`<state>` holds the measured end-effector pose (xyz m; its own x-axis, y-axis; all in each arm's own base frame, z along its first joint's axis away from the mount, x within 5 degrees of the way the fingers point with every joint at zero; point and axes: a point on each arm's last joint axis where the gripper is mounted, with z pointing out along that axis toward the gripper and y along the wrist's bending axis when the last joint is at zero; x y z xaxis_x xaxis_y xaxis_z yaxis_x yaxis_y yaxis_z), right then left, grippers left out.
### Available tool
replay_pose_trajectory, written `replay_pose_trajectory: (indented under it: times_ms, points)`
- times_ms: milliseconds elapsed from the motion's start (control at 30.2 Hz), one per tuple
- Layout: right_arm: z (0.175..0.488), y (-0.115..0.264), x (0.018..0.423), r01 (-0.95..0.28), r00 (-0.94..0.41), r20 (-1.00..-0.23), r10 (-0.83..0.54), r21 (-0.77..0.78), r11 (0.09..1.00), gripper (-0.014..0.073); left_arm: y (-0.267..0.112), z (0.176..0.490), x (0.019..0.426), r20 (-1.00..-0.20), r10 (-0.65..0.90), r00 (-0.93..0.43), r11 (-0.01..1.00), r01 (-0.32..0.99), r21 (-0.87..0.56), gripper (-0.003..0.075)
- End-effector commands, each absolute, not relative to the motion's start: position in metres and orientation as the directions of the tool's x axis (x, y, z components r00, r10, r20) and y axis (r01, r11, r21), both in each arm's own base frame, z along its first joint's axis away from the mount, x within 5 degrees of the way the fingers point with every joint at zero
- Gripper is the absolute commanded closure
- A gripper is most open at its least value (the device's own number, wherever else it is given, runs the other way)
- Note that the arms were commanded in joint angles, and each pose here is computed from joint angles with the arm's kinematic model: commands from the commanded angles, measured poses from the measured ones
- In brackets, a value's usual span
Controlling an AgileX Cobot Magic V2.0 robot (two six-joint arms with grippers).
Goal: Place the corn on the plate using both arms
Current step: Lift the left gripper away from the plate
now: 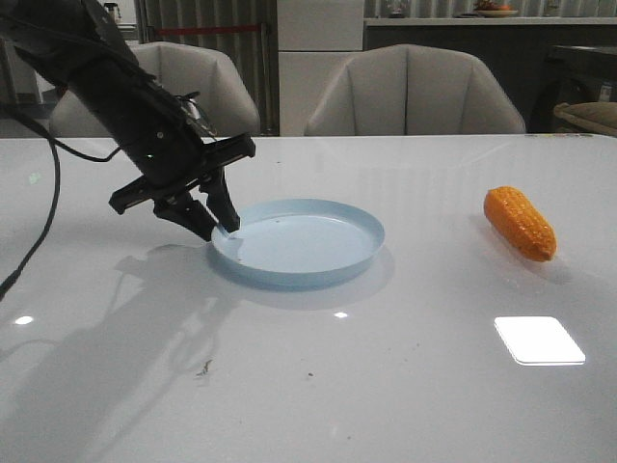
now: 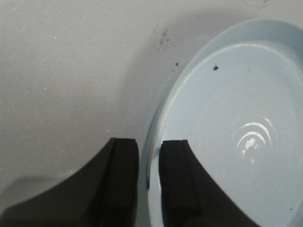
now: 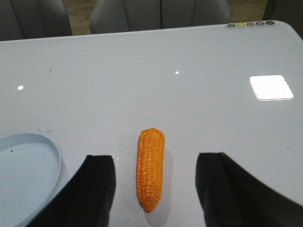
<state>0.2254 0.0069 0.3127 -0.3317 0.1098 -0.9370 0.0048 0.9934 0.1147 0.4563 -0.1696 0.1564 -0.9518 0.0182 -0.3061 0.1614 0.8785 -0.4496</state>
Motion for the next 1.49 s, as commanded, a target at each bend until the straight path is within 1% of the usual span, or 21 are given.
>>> replay_pose_trajectory:
  times_ms: [0, 99, 166, 232, 265, 331, 365, 431, 530, 597, 696, 862, 961, 1094, 1193, 1260, 1326, 1459]
  points:
    - [0.335, 0.006, 0.227, -0.003, -0.208, -0.972, 0.112, 0.116, 0.993, 0.0107, -0.172, 0.201, 0.459, -0.406, -0.021, -0.913, 0.857, 0.193, -0.477, 0.0448]
    - [0.335, 0.006, 0.227, -0.003, -0.208, -0.972, 0.112, 0.116, 0.993, 0.0107, -0.158, 0.214, 0.461, -0.427, -0.047, -0.903, 0.859, 0.182, -0.479, 0.0448]
    - [0.335, 0.006, 0.227, -0.003, -0.208, -0.972, 0.112, 0.116, 0.993, 0.0107, -0.146, 0.233, 0.462, -0.469, -0.075, -0.88, 0.859, 0.182, -0.479, 0.0448]
    - [0.335, 0.006, 0.227, -0.003, -0.208, -0.972, 0.112, 0.116, 0.993, 0.0107, -0.128, 0.262, 0.463, -0.566, -0.089, -0.82, 0.868, 0.215, -0.448, 0.0448]
    - [0.335, 0.006, 0.227, -0.003, -0.208, -0.972, 0.112, 0.116, 0.993, 0.0107, -0.118, 0.281, 0.462, -0.632, -0.09, -0.77, 0.875, 0.242, -0.419, 0.0448]
    - [0.335, 0.006, 0.227, -0.003, -0.208, -0.972, 0.112, 0.116, 0.993, 0.0107, -0.102, 0.317, 0.457, -0.748, -0.072, -0.66, 0.893, 0.291, -0.343, 0.0448]
    - [0.335, 0.006, 0.227, -0.003, -0.208, -0.972, 0.112, 0.116, 0.993, 0.0107, -0.093, 0.336, 0.453, -0.803, -0.042, -0.594, 0.906, 0.316, -0.281, 0.0448]
    - [0.335, 0.006, 0.227, -0.003, -0.208, -0.972, 0.112, 0.116, 0.993, 0.0107, -0.079, 0.373, 0.438, -0.875, 0.031, -0.483, 0.932, 0.331, -0.15, 0.0448]
    - [0.335, 0.006, 0.227, -0.003, -0.208, -0.972, 0.112, 0.116, 0.993, 0.0107, -0.061, 0.411, 0.413, -0.91, 0.164, -0.381, 0.95, 0.309, 0.042, 0.0448]
    - [0.335, 0.006, 0.227, -0.003, -0.208, -0.972, 0.112, 0.116, 0.993, 0.0107, -0.051, 0.424, 0.399, -0.913, 0.2, -0.354, 0.954, 0.284, 0.099, 0.0448]
    - [0.331, 0.007, 0.226, -0.002, -0.251, -0.962, 0.111, 0.115, 0.993, 0.0107, -0.031, 0.425, 0.379, -0.916, 0.187, -0.354, 0.967, 0.232, 0.107, 0.0448]
    - [0.322, 0.007, 0.226, 0.0, -0.334, -0.936, 0.108, 0.115, 0.993, 0.0106, 0.0, 0.391, 0.333, -0.916, 0.142, -0.375, 0.987, 0.119, 0.104, 0.0448]
    - [0.323, 0.008, 0.237, 0.001, -0.367, -0.924, 0.107, 0.114, 0.993, 0.0105, 0.006, 0.373, 0.301, -0.926, 0.128, -0.355, 0.991, 0.077, 0.107, 0.0449]
    - [0.339, 0.01, 0.273, -0.003, -0.46, -0.882, 0.101, 0.115, 0.993, 0.0094, 0.005, 0.36, 0.262, -0.928, 0.121, -0.351, 0.992, 0.069, 0.104, 0.0449]
    - [0.357, 0.012, 0.306, -0.009, -0.509, -0.856, 0.094, 0.114, 0.993, 0.0046, 0.003, 0.357, 0.244, -0.929, 0.109, -0.353, 0.993, 0.071, 0.089, 0.0449]
    - [0.357, 0.014, 0.333, -0.009, -0.561, -0.823, 0.089, 0.114, 0.993, 0.0019, 0.003, 0.355, 0.236, -0.932, 0.104, -0.348, 0.994, 0.07, 0.084, 0.0449]
    - [0.353, 0.015, 0.359, -0.01, -0.624, -0.777, 0.082, 0.113, 0.994, 0.0012, 0.003, 0.354, 0.232, -0.932, 0.104, -0.348, 0.994, 0.07, 0.084, 0.0449]
    - [0.329, 0.018, 0.403, -0.008, -0.749, -0.66, 0.068, 0.111, 0.994, 0.0013, 0.003, 0.352, 0.231, -0.93, 0.103, -0.353, 0.994, 0.07, 0.084, 0.0449]
